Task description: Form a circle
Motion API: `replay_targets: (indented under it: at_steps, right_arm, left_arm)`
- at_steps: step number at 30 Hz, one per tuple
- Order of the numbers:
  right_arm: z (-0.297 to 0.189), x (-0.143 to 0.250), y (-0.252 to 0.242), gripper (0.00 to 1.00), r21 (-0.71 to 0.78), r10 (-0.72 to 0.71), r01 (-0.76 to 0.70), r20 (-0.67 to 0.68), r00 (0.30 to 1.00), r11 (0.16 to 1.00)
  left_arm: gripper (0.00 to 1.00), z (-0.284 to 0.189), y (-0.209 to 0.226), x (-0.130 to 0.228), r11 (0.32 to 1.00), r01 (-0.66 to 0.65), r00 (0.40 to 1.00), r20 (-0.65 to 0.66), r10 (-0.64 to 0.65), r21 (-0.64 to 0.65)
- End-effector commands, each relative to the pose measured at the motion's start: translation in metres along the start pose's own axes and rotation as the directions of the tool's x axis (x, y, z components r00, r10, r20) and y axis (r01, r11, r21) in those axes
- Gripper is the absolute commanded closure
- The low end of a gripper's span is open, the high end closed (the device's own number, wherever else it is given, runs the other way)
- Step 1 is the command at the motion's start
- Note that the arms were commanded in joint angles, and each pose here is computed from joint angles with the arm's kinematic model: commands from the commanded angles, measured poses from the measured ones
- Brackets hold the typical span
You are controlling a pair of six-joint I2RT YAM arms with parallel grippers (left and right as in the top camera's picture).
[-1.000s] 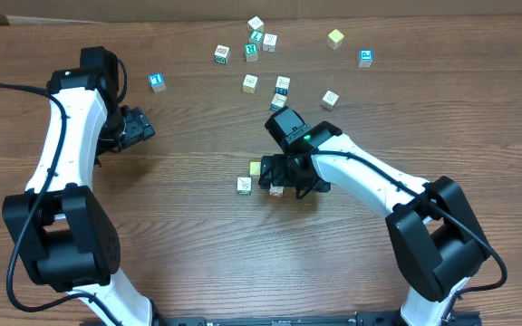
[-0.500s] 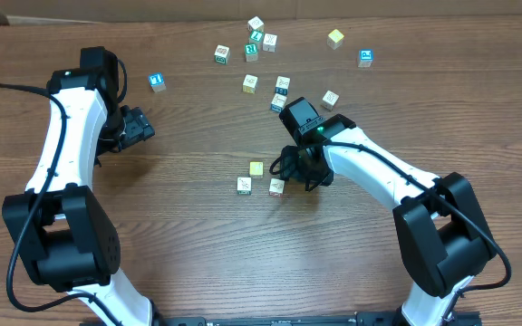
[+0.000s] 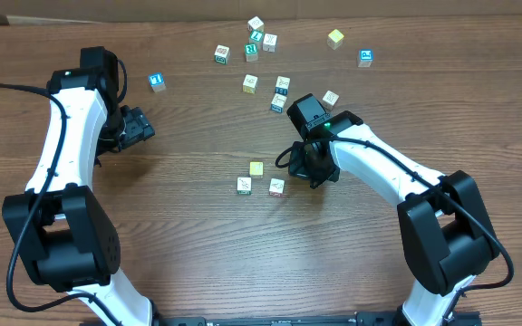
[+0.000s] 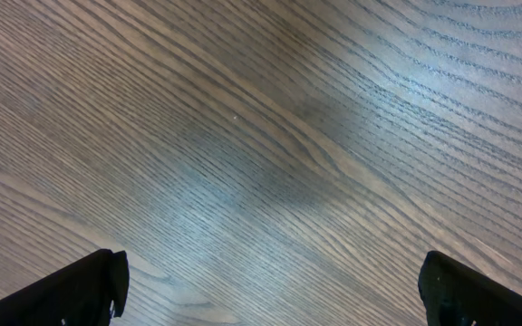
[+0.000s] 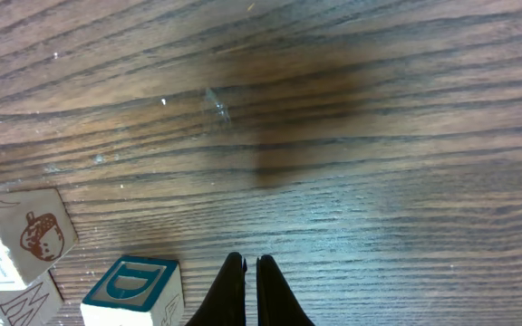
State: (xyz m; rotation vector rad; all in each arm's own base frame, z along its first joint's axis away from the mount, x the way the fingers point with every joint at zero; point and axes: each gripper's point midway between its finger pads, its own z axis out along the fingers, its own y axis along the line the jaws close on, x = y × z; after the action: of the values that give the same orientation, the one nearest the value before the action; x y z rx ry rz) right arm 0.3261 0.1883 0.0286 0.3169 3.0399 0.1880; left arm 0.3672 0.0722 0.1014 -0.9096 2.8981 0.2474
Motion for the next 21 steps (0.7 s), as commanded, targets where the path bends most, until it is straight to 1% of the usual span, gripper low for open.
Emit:
replay_targets:
  at_steps: [1, 4, 8, 21]
  right_arm:
    - [-0.011, -0.001, -0.002, 0.96, -0.009, 0.021, -0.021, 0.028, 0.999, 1.0]
    - [-0.006, 0.004, -0.007, 0.96, 0.006, 0.068, -0.068, 0.012, 0.998, 0.998]
    - [-0.004, 0.007, -0.01, 0.96, 0.012, 0.096, -0.096, 0.005, 0.995, 0.995]
    - [-0.004, 0.011, -0.009, 0.96, 0.02, 0.089, -0.089, -0.004, 0.996, 0.996]
  left_arm:
    - [0.0, -0.01, 0.002, -0.006, 1.0, -0.012, 0.999, 0.033, 0.012, 0.002]
    - [0.0, -0.01, 0.002, -0.006, 1.0, -0.012, 0.999, 0.033, 0.012, 0.002]
    - [0.0, -0.01, 0.002, -0.006, 1.0, -0.012, 0.999, 0.033, 0.012, 0.002]
    - [0.0, -0.01, 0.002, -0.006, 1.0, -0.012, 0.999, 0.033, 0.012, 0.002]
